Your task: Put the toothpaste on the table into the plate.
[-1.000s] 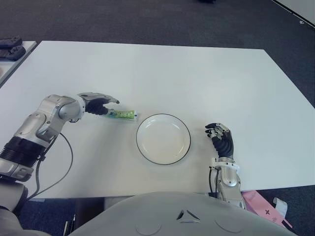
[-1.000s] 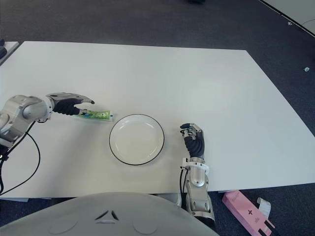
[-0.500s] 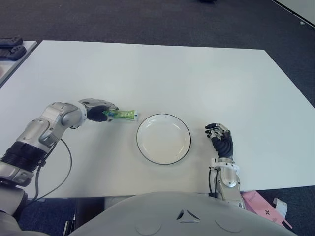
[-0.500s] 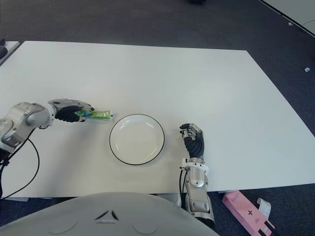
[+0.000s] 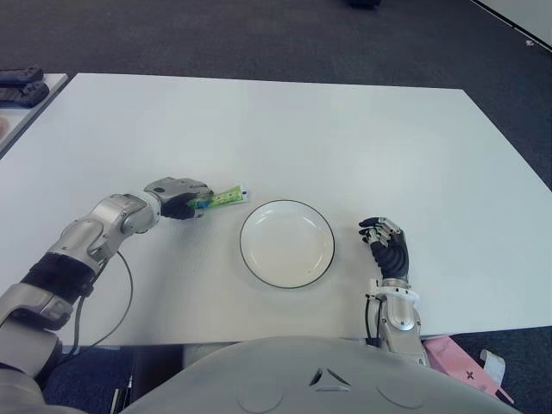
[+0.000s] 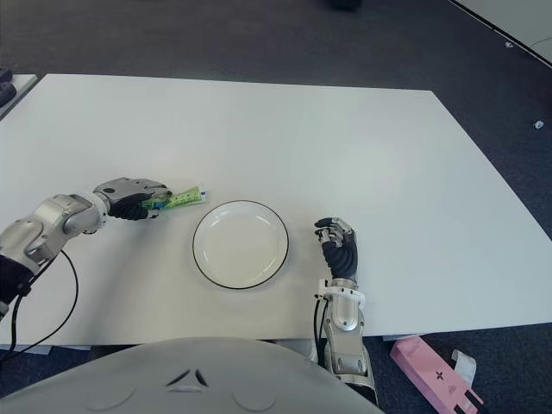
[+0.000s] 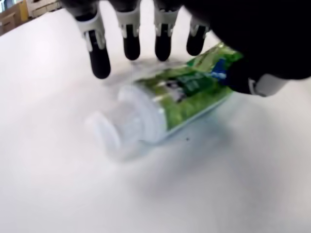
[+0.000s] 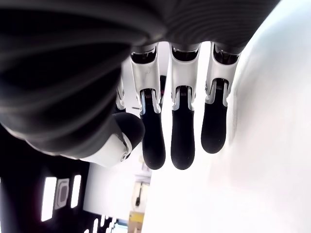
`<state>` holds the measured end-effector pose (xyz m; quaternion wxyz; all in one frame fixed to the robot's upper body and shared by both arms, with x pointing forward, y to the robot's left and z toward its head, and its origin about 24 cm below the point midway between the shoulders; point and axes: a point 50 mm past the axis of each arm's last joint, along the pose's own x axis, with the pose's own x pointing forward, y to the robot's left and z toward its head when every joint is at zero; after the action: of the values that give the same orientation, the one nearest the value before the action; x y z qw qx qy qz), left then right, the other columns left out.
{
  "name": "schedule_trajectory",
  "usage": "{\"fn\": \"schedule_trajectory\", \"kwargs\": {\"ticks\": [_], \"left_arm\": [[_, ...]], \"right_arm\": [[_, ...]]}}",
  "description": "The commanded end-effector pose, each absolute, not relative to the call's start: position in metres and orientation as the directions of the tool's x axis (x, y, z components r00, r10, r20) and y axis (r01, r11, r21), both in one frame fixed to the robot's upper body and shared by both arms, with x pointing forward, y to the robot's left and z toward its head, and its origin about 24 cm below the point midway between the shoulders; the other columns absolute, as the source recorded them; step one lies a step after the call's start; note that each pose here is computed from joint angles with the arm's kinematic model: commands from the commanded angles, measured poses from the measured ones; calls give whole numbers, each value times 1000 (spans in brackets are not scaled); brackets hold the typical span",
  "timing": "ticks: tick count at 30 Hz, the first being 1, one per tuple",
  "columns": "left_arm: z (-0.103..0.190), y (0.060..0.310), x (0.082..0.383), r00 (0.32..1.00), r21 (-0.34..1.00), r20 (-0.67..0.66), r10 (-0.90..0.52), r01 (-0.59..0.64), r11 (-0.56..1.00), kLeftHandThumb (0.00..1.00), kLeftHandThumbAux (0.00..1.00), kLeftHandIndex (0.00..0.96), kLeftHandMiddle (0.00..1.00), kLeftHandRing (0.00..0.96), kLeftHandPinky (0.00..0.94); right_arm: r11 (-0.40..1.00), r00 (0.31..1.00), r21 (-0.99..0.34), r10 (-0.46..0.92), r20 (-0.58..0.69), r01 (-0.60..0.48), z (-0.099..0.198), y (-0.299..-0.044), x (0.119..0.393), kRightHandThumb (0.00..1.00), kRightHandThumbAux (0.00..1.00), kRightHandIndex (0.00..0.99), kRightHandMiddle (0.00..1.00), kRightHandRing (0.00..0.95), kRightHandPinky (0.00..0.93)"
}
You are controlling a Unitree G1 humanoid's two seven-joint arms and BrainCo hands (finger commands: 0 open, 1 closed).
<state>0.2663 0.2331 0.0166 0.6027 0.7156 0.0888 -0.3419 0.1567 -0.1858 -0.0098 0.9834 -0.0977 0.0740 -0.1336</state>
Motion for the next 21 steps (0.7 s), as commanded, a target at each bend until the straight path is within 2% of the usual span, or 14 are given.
{"fn": "schedule_trajectory", "kwargs": {"ticks": [1,11,21], "left_arm": [[-13,229,255,698,747,-663,-270,598,-290,592,255,0,48,83,194],[-38,227,257,715,750,-659,-236,601,-276,522,228,0,67,75,144],[-54,226,260,729,753,-653,-205,597,-276,509,236,0,66,54,118]], "right_arm": [[942,948,-220,-288,-136,255,-11,-186,155,713,730,426,465,478,477],[941,947,-210,-295,-129,264,-11,-185,153,712,730,426,463,476,472],[941,947,-212,-294,-131,263,-10,-186,151,712,729,426,468,478,479]]}}
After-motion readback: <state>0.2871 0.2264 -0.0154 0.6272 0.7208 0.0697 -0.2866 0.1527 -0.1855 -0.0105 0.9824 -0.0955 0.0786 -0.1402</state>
